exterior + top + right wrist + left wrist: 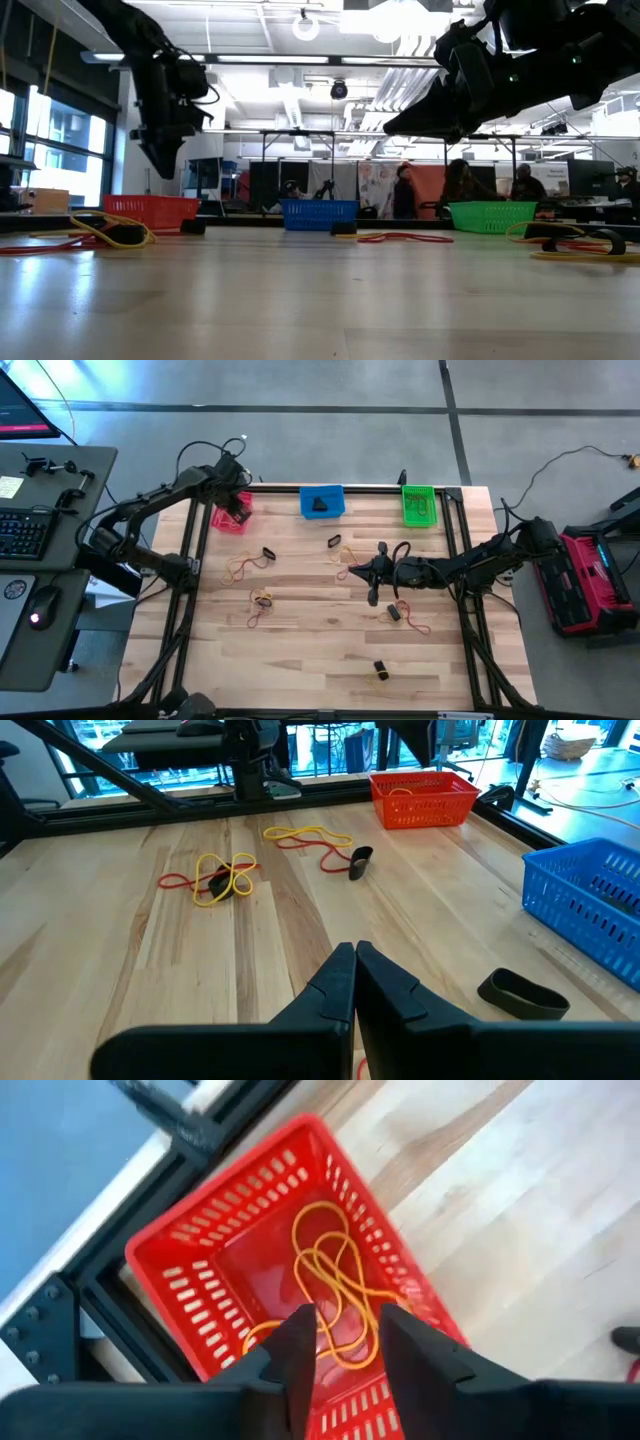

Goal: Sort rubber bands into baskets
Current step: Put the yellow rubber band into the red bin, then put the red rubber band into the green bin

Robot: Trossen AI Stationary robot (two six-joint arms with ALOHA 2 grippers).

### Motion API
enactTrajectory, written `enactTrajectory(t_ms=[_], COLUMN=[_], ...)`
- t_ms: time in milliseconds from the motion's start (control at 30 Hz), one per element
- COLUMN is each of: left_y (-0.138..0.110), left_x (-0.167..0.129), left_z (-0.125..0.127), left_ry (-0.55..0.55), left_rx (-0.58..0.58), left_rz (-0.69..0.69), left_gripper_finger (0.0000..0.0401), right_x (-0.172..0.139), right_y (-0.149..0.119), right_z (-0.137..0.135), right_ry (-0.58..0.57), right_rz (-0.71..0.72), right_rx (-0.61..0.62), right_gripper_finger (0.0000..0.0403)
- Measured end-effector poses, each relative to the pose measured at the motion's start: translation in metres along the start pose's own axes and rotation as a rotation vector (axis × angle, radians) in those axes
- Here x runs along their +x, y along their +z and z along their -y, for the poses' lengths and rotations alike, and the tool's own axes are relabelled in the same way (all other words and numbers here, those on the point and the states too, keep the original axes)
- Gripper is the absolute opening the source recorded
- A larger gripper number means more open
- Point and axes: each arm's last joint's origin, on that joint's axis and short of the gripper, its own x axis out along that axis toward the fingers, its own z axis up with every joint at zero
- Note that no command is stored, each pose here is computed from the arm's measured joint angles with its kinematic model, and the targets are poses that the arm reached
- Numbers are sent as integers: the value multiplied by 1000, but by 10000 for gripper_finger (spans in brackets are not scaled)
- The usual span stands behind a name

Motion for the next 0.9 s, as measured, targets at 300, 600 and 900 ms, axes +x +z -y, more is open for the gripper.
enactTrajectory(t_ms=[300, 600, 900], left_y=[-3, -13, -29], left_x=[-28, -68, -109], left_z=[10, 24, 54], left_ry=[2, -21, -187], left_rx=[19, 24, 102], left_rz=[121, 304, 514], left_gripper_finger=[154, 157, 156], right_x=[0, 0, 0], right_y=[0, 0, 0], right_z=[0, 0, 0], right_ry=[0, 0, -12], right_rz=[0, 0, 2], right_rx=[0, 0, 19], right_gripper_finger=[0, 0, 0])
